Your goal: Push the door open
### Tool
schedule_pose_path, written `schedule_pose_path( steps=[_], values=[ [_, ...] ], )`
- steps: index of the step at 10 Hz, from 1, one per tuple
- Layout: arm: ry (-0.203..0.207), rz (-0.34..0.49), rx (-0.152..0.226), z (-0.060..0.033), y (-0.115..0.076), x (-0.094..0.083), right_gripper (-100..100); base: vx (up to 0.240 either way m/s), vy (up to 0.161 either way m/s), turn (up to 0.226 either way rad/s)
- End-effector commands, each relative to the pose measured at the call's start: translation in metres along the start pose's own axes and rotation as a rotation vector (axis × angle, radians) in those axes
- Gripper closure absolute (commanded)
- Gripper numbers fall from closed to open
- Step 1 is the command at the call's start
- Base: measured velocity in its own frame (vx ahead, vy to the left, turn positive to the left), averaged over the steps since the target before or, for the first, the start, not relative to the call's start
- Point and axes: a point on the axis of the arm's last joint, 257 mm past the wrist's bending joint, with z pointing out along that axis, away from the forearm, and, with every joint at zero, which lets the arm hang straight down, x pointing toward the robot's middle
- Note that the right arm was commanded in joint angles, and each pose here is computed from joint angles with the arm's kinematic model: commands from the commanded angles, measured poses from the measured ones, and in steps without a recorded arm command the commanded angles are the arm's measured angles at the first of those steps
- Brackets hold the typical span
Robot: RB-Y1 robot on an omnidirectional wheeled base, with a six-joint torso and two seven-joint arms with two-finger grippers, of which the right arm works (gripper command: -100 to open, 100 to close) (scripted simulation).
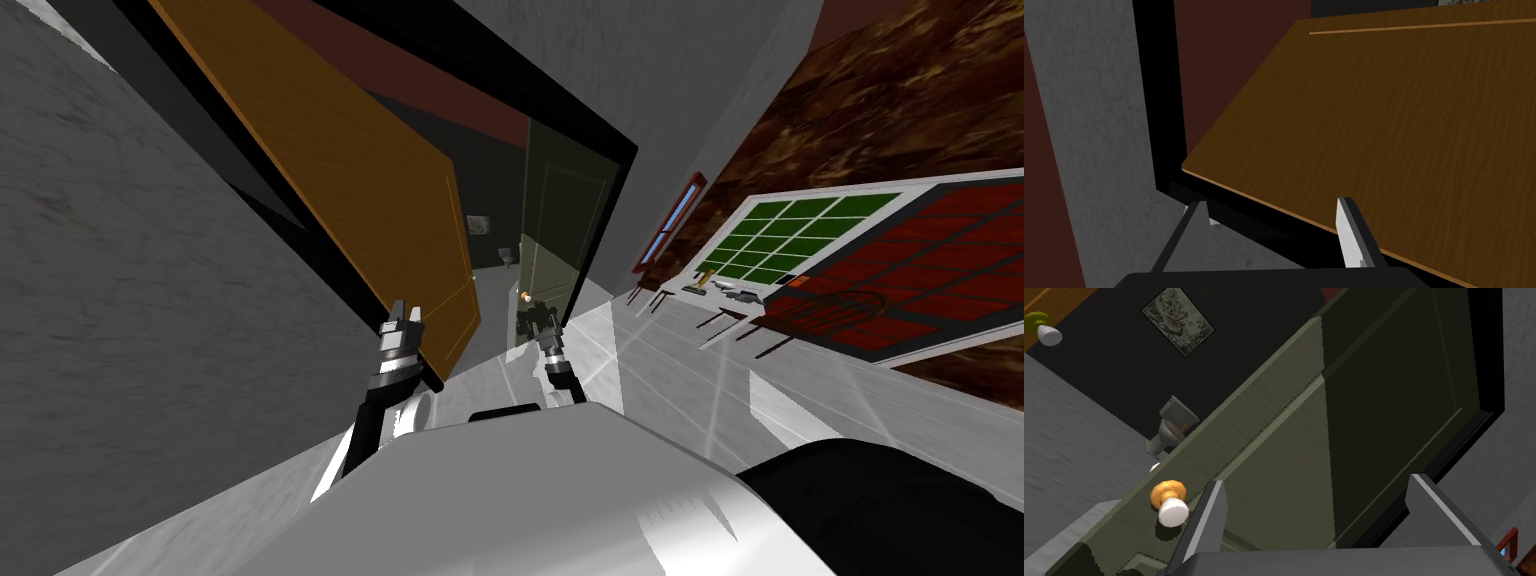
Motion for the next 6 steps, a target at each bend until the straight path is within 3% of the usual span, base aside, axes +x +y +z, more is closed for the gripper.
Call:
schedule_pose_path(
  steps=[1,6],
  values=[
    [-0.004,0.057,0.015,-0.0032,-0.013,0.0,-100,0.115,-0.083,0.047],
    [-0.024,0.208,0.061,-0.0154,-0.046,-0.004,-100,0.086,-0.077,0.054]
  ],
)
